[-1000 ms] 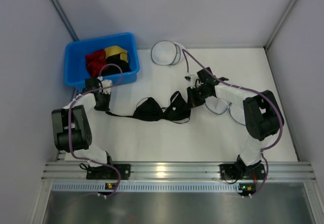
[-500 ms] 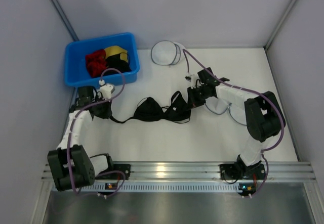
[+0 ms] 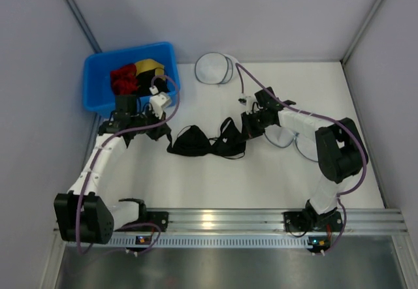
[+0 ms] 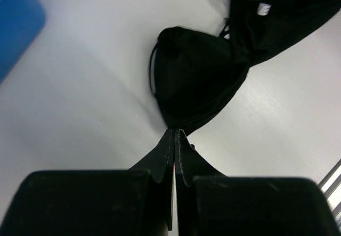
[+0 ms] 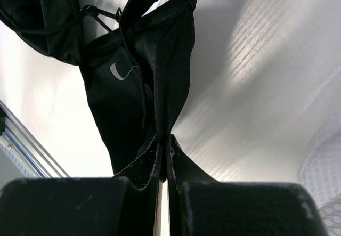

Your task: Place the bra in the laundry bag and zip it closed

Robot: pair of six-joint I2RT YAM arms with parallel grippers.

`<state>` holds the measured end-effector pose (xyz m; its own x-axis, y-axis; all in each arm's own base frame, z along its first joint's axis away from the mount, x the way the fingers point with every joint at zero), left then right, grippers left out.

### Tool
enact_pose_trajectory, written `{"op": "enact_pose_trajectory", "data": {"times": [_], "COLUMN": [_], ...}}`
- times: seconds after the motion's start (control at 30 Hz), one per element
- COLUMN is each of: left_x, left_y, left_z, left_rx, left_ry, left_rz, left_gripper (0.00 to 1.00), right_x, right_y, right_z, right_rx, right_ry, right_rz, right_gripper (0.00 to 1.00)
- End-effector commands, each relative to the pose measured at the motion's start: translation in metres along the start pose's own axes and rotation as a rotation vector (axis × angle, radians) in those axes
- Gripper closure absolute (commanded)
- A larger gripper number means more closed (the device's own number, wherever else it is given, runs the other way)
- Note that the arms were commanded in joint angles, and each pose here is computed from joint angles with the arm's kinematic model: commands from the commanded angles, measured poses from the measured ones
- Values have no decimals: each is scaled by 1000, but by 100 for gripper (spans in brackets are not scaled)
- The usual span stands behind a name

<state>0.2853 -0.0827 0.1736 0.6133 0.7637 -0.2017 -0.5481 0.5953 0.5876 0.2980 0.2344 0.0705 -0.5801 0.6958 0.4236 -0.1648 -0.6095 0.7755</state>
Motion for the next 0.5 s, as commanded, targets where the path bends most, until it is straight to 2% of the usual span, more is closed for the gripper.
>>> {"op": "enact_pose_trajectory", "data": {"times": [0.0,0.17,0.3,0.47], "left_x": [-32,-53,-39,-32], "left_y": [-22,-69,-106,-141], "left_z": [39,51,64,54], "left_rx": [-73,-61,-83,-43], "left_ry": [-110,-97,-26,18], "left_rz": [-77,-91,-33,-11], "left_gripper": [100,100,100,100], "right_x": [11,11,10,9], "right_y": [6,5,3,1], "right_z": [19,16,13,13], "right_rx": [-63,-54,-47,-41], "right_ry": [51,61,65,65], "right_rz": [27,25,23,30], "right_gripper": [100,100,100,100]}}
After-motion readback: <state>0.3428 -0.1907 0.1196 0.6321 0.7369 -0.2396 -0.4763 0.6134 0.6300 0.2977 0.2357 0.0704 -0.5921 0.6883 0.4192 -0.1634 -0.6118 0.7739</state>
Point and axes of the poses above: each gripper's point midway between its finger pads, its own y axis back along the fingers, its own x axis along the line the jaws close on, z = x × y, the point moved 1 cm from there along y, back along the fingers, and after that the axes turned 6 degrees about y, right-handed, at the moved point
